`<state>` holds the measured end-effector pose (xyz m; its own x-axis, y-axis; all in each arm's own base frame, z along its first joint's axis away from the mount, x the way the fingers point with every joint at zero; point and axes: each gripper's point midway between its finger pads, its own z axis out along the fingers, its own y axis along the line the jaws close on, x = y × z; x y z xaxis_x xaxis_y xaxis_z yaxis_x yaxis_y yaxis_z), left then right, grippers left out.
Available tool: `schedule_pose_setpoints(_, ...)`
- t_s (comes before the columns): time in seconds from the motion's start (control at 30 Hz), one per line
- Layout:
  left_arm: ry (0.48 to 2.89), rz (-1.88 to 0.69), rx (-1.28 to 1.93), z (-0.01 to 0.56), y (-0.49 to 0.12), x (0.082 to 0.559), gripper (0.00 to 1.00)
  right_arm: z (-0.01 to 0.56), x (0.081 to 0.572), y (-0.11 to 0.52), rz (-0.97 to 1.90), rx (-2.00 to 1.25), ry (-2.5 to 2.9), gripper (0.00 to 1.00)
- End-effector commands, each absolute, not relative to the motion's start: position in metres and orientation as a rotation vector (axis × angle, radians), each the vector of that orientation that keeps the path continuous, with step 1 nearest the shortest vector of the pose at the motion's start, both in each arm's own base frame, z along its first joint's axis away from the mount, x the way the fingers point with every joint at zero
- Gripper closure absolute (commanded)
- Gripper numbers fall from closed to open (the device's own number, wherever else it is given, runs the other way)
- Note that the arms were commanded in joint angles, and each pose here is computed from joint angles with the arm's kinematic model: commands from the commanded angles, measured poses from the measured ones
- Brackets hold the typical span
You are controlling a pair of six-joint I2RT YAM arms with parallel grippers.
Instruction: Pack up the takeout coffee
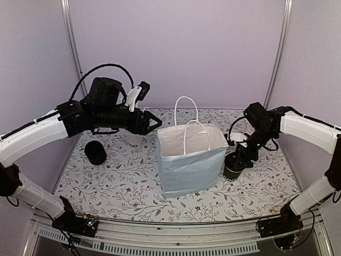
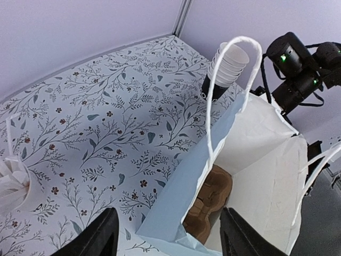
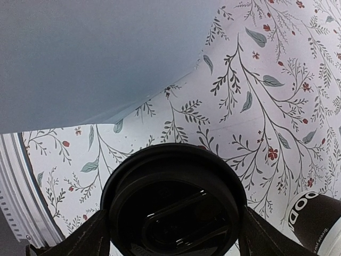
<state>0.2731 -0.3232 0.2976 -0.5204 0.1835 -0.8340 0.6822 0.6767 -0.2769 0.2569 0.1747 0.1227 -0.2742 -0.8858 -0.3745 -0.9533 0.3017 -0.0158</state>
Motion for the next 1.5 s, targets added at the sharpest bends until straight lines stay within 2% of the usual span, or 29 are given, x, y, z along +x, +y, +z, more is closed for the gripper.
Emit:
schedule_pose_setpoints(0.0, 2.037, -0.758, 0.699, 0.297, -0.333, 0.278, 0.33, 0.113, 0.253, 0.174, 0.307, -1.690, 2.304, 0.22)
schedule_pose_setpoints(0.13, 2.035, -0.746, 0.728, 0.298, -0.338, 0.285, 0.33, 0.130, 0.252, 0.176, 0.321, -1.681, 2.293, 0.35)
schedule_pose_setpoints(0.4, 2.058, -0.731, 0.841, 0.291, -0.358, 0.295, 0.33, 0.225, 0.268, 0.178, 0.218, -1.611, 2.100, 0.43)
schedule_pose_setpoints(0.6, 2.075, -0.709, 0.881, 0.285, -0.367, 0.305, 0.34, 0.325, 0.287, 0.182, 0.092, -1.497, 1.864, 0.46)
schedule_pose_setpoints(0.77, 2.088, -0.777, 0.958, 0.280, -0.381, 0.299, 0.38, 0.387, 0.281, 0.199, 0.152, -1.449, 1.688, 0.51)
schedule_pose_setpoints(1.03, 2.082, -0.922, 1.030, 0.282, -0.390, 0.276, 0.38, 0.382, 0.230, 0.256, 0.345, -1.661, 1.531, 0.52)
schedule_pose_setpoints(1.27, 1.973, -0.914, 0.990, 0.321, -0.371, 0.263, 0.34, 0.363, 0.212, 0.287, 0.375, -1.806, 1.481, 0.54)
schedule_pose_setpoints(1.47, 1.937, -0.841, 0.818, 0.331, -0.335, 0.286, 0.32, 0.354, 0.200, 0.299, 0.365, -1.889, 1.435, 0.54)
